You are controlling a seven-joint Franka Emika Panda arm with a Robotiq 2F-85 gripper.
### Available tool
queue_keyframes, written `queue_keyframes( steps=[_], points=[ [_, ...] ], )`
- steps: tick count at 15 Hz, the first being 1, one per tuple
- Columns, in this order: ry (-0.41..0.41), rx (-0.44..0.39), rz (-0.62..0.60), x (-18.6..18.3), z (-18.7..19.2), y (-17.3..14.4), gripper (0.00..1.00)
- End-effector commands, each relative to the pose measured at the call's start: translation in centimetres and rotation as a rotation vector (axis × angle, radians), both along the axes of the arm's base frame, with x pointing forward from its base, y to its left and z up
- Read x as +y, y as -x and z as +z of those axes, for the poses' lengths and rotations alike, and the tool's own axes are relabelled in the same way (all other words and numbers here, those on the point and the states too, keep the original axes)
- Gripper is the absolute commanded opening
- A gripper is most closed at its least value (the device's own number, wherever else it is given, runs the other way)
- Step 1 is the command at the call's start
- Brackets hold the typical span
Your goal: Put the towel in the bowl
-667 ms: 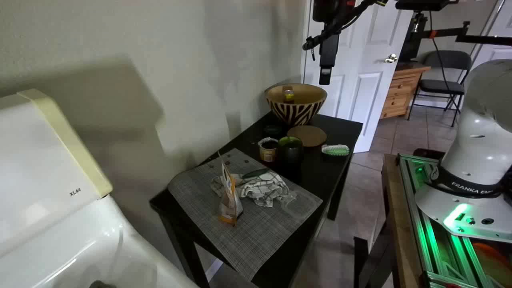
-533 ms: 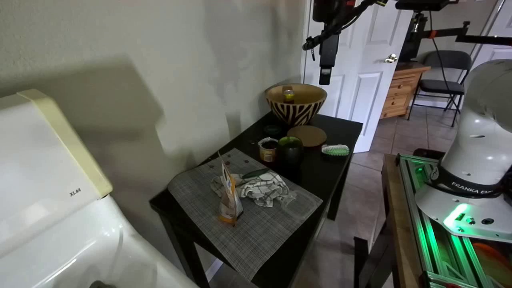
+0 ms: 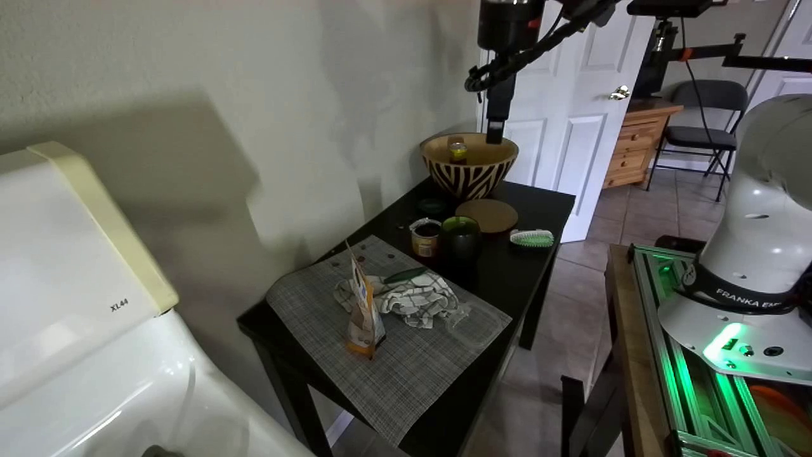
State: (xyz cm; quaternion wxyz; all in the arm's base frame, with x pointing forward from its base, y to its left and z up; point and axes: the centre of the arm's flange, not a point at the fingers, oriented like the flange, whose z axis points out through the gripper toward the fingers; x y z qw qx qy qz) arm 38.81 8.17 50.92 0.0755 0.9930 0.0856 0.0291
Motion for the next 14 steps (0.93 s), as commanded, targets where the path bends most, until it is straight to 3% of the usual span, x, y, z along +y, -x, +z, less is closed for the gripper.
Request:
queue_keyframes(
  steps=[1, 5, 8, 11, 12, 14],
  points=[
    [0.104, -0.008, 0.028, 0.0, -5.1, -4.0, 1.0],
    [0.238, 0.024, 0.05, -0.5, -11.6, -6.8, 1.0],
    [0.306, 0.131, 0.019, -2.2, -16.6, -7.7, 1.0],
    [0.328, 0.223, -0.035, -3.4, -20.0, -7.9, 1.0],
    [0.301, 0.177, 0.001, -3.1, -18.4, -6.8, 1.0],
    [0.306, 0.216, -0.018, -3.7, -20.1, -7.1, 1.0]
  ],
)
